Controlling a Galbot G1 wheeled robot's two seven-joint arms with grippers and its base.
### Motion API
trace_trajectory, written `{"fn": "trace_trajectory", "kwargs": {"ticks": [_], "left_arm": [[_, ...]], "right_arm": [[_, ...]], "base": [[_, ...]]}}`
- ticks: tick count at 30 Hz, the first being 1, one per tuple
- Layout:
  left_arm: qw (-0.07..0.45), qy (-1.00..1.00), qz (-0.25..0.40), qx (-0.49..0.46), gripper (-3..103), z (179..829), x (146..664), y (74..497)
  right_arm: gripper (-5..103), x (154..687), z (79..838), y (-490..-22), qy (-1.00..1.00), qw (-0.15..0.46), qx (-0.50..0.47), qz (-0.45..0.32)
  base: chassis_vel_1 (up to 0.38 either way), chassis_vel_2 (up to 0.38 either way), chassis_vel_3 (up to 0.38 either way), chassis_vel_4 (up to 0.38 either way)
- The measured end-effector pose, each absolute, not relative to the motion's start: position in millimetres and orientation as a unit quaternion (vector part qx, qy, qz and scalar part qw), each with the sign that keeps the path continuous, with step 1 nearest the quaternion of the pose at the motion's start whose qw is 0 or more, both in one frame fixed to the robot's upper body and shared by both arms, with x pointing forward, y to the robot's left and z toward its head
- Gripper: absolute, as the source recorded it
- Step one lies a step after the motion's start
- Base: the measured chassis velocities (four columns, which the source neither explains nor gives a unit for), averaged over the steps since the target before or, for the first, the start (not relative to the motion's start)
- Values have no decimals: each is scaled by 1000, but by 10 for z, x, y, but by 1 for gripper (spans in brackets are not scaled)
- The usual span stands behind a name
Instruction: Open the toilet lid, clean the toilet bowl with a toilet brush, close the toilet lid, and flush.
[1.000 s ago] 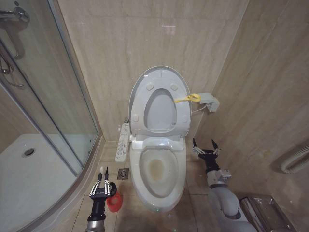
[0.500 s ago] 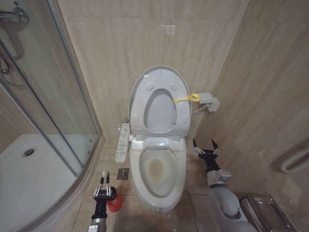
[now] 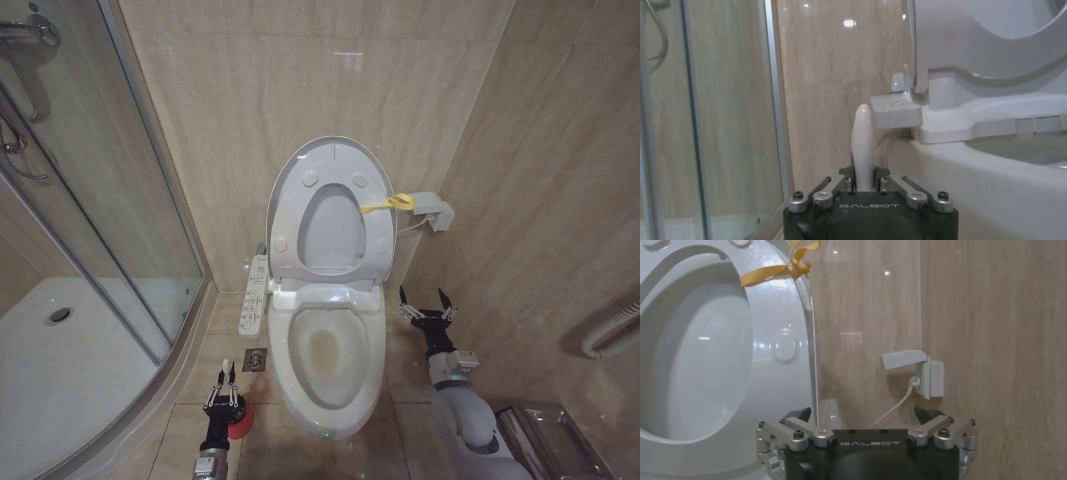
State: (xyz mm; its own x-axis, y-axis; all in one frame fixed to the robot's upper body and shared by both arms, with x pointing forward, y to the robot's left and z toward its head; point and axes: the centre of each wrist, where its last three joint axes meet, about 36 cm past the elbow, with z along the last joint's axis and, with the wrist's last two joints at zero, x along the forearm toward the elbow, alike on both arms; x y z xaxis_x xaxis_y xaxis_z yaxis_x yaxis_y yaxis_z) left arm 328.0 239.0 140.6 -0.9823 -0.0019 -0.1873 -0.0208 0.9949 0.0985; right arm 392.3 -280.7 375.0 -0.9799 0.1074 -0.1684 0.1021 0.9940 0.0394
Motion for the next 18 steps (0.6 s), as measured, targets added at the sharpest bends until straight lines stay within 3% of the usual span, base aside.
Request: {"fn": "trace_trajectory", "kwargs": {"ticks": [18], "left_arm": [[40,998,49,17,19,1079,3460,2499]], "right_arm": [[100,3923,3750,-2807,995,85,53,15]], "base": [[0,0,0,0]]}}
